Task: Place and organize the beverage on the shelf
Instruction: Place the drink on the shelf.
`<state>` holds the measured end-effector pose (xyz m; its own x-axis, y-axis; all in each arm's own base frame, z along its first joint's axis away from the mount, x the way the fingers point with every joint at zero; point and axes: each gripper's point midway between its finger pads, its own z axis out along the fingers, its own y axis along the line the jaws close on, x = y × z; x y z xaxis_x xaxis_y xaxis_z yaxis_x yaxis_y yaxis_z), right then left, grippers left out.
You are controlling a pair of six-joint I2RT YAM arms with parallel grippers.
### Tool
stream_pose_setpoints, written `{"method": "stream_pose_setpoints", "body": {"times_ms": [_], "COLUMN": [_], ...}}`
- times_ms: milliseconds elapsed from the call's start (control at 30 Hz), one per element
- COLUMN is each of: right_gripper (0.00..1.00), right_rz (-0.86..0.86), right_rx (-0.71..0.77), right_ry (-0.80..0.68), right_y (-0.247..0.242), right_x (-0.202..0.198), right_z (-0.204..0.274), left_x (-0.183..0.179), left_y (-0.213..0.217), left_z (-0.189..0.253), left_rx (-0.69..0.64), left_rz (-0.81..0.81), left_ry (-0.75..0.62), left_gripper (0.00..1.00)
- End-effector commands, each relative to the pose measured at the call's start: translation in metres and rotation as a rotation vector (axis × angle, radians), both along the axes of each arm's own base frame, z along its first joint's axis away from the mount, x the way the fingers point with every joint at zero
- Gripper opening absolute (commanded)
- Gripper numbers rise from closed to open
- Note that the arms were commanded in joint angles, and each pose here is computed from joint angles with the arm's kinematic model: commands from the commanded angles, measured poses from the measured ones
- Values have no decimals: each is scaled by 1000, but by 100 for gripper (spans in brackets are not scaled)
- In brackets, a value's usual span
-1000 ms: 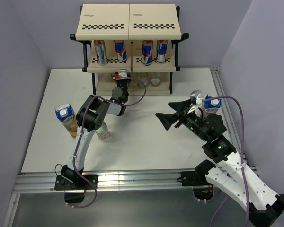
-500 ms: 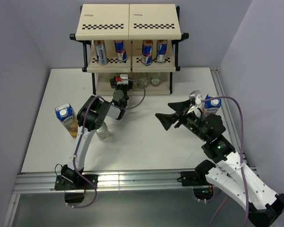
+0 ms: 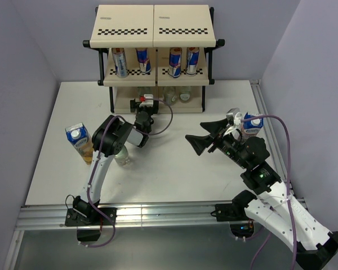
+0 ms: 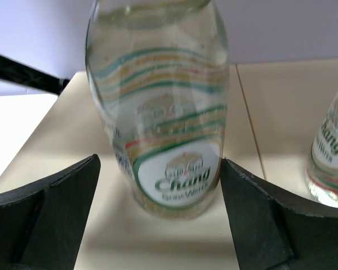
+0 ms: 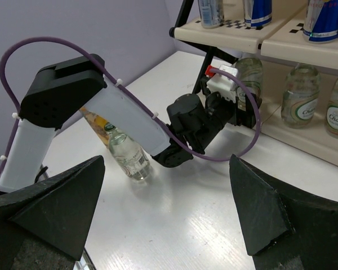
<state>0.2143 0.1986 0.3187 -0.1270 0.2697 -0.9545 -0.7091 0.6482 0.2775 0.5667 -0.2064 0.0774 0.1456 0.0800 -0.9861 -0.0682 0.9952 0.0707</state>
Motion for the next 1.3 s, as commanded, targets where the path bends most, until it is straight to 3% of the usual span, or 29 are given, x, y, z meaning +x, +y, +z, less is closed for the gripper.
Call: {"method": "stream_pose_setpoints", "body": {"times_ms": [0, 267, 867, 1033, 1167, 1267], "right_gripper": [98, 98, 98, 98, 98, 98], "right_rz": [9, 10, -86, -101, -128, -158], "right_rx": [35, 38, 22, 15, 1, 0], "right_ry": [-46, -39, 55, 74, 78, 59], "right_y": [-1, -1, -12, -15, -22, -29], "right_x": [-4, -5, 7, 7, 5, 3], "right_z": [16, 15, 8, 8, 14, 25], "left_x": [-35, -49, -91, -115, -116, -127], "left_y": [15, 11, 0, -5, -32, -38], "left_z": [138, 148, 175, 183, 191, 212], "left_rx": [-287, -316, -359, -379, -294, -328], "left_rz": [21, 4, 46, 59, 55, 48], "left_ry": [-471, -466, -443, -404, -273, -243], "left_gripper": [94, 99, 100, 99, 100, 99]}}
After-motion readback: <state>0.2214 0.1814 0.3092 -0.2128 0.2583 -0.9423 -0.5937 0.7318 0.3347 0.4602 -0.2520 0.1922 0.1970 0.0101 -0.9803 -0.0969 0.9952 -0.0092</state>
